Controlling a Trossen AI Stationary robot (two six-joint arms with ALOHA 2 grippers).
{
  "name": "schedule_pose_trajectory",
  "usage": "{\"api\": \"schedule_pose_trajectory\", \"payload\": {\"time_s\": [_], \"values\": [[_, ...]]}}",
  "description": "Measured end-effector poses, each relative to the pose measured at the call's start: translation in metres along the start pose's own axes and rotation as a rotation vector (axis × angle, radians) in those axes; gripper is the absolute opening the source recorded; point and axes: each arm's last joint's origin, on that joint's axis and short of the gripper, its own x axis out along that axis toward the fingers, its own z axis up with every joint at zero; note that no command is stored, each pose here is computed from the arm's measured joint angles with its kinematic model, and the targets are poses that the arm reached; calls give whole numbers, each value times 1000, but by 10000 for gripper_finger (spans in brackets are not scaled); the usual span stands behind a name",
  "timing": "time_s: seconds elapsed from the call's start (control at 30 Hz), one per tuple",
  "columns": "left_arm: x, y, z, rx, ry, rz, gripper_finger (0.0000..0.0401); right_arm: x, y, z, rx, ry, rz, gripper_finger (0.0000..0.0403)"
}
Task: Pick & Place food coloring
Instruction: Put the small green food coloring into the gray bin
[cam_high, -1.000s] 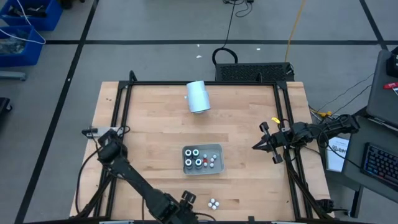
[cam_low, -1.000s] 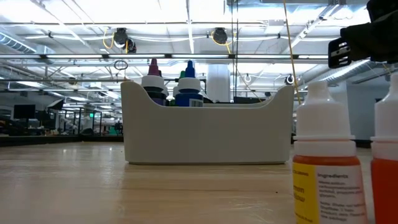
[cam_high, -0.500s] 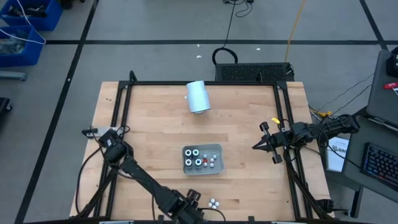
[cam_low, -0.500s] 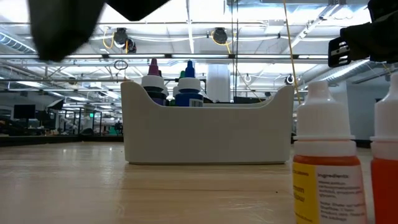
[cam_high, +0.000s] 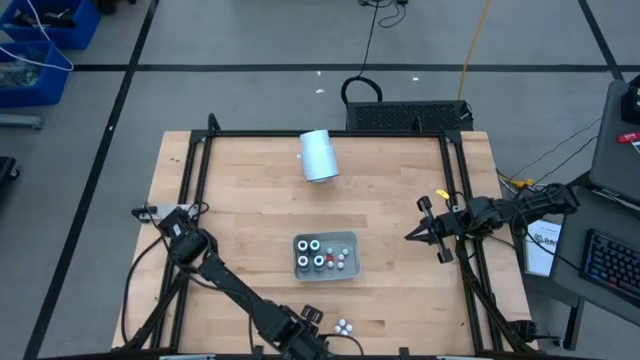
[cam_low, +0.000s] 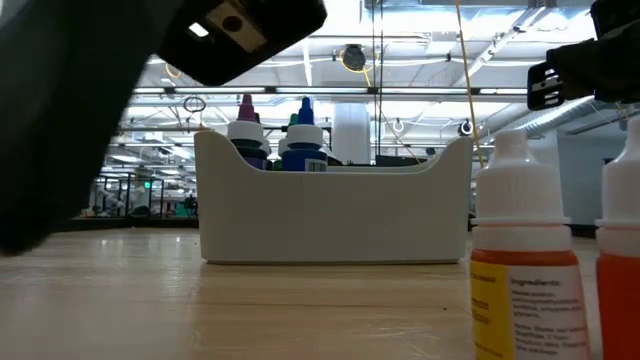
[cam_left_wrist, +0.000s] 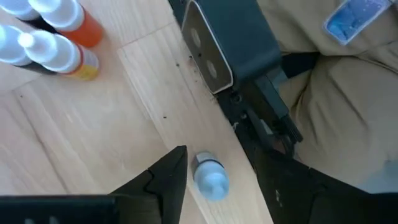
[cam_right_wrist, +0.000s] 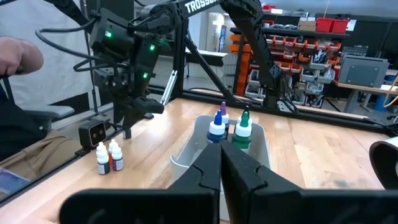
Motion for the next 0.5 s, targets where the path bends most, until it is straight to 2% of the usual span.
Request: {"api": "schedule_pose_trajectory", "payload": {"time_s": [0.5], "values": [[0,1,-1,6,7,1,186,0,0,0,3,0,0,0]]}}
